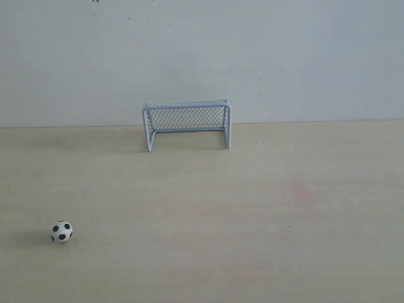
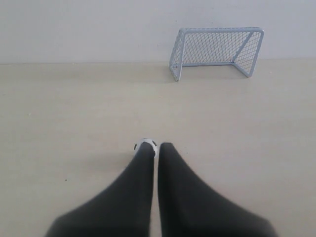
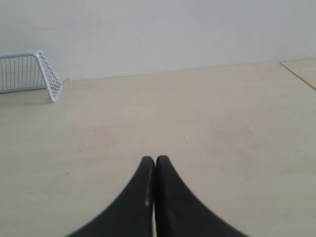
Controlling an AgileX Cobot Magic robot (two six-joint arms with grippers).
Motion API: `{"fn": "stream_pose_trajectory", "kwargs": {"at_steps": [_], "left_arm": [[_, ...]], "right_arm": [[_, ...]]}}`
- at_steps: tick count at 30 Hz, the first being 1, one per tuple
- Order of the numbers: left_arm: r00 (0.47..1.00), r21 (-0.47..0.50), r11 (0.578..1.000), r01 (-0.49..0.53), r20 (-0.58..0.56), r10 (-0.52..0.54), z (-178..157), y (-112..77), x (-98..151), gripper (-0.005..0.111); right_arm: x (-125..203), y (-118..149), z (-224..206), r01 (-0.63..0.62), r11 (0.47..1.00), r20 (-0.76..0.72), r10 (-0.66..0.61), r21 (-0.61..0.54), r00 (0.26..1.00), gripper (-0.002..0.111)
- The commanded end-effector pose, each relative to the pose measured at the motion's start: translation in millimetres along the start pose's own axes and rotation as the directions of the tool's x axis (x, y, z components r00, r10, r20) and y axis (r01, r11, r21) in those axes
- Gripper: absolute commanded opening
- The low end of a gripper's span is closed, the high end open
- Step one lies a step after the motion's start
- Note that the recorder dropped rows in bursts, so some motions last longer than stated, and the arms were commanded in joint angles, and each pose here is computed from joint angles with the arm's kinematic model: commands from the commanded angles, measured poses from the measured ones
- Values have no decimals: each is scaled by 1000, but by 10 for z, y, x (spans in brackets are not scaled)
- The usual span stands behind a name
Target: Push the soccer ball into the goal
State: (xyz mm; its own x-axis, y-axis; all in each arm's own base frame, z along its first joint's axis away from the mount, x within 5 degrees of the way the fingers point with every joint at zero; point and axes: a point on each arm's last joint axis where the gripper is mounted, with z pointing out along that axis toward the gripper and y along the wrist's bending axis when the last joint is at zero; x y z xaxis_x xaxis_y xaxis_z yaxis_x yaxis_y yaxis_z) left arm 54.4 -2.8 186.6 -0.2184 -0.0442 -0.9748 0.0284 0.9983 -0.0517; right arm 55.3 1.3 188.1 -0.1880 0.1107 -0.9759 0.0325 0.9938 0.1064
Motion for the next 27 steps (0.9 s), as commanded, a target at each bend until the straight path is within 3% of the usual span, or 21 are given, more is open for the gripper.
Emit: {"fn": "stream_pose_trajectory", "kwargs": {"at_steps": [1, 8, 15, 27], "left_arm": [[1000, 1, 1000, -1, -1, 1, 1, 0, 11, 4], [1000, 1, 1000, -1, -1, 1, 1, 0, 11, 4], [1000, 1, 1000, -1, -1, 1, 1, 0, 11, 4], [1000, 1, 1000, -1, -1, 1, 1, 0, 11, 4]], "right_arm": [[45, -26, -5, 5, 1000, -47, -4, 28, 999, 0], [43, -29, -6, 46, 999, -46, -45, 29, 998, 0], [43, 17, -7, 119, 991, -42, -122, -69, 992, 0], [47, 17, -7, 74, 995, -49, -77, -70, 996, 0]]}}
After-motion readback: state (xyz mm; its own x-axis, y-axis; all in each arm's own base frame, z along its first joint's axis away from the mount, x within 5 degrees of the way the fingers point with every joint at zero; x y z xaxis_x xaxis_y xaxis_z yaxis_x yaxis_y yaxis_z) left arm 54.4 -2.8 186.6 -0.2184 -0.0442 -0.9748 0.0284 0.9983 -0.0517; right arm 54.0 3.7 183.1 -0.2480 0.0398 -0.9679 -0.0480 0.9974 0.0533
